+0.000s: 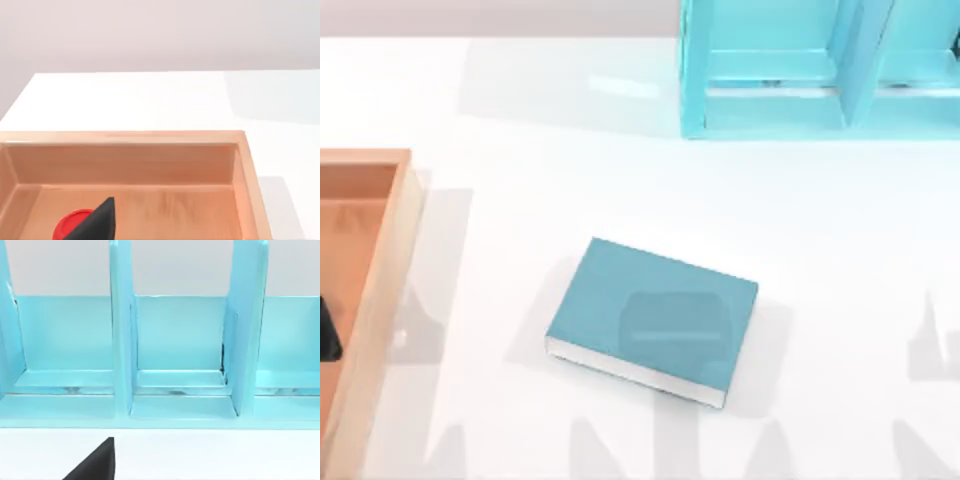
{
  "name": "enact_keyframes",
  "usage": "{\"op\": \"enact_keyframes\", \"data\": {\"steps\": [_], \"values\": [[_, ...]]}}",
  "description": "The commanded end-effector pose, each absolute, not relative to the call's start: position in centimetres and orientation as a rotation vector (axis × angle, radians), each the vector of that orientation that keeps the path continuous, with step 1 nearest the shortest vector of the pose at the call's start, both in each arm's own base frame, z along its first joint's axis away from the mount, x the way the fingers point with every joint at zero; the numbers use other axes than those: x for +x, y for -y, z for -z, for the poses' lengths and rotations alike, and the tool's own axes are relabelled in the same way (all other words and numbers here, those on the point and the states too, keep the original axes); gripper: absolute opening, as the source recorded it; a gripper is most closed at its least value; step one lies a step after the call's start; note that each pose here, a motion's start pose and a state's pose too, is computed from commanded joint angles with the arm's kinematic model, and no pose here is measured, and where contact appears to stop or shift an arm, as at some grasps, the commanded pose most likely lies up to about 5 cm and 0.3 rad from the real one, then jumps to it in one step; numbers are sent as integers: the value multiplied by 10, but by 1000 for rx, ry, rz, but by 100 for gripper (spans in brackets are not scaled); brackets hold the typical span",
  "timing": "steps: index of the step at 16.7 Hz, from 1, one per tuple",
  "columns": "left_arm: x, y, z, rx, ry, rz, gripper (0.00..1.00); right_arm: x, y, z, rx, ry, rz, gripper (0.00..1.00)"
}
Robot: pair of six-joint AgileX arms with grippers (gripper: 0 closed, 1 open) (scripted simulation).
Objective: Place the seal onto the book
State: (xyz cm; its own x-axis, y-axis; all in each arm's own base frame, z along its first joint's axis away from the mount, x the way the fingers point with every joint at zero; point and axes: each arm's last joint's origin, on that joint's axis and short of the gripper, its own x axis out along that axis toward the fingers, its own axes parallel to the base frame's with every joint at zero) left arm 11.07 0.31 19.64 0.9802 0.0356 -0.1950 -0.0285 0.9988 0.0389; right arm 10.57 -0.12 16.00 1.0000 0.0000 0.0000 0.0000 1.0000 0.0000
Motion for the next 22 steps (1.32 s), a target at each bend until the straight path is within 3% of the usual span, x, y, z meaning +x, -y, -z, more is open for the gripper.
{"op": "enact_keyframes", "data": {"steps": [5,10,17,22], "values": [[148,-14,-254,75,-567,-65,100,106,1,-160,0,0,0,100],[223,-39,-289,83,-991,-64,100,106,1,-160,0,0,0,100],[319,-82,-274,40,-1449,-12,100,106,1,-160,0,0,0,100],[341,-95,-260,18,-1571,14,100,106,1,-160,0,0,0,100]]}}
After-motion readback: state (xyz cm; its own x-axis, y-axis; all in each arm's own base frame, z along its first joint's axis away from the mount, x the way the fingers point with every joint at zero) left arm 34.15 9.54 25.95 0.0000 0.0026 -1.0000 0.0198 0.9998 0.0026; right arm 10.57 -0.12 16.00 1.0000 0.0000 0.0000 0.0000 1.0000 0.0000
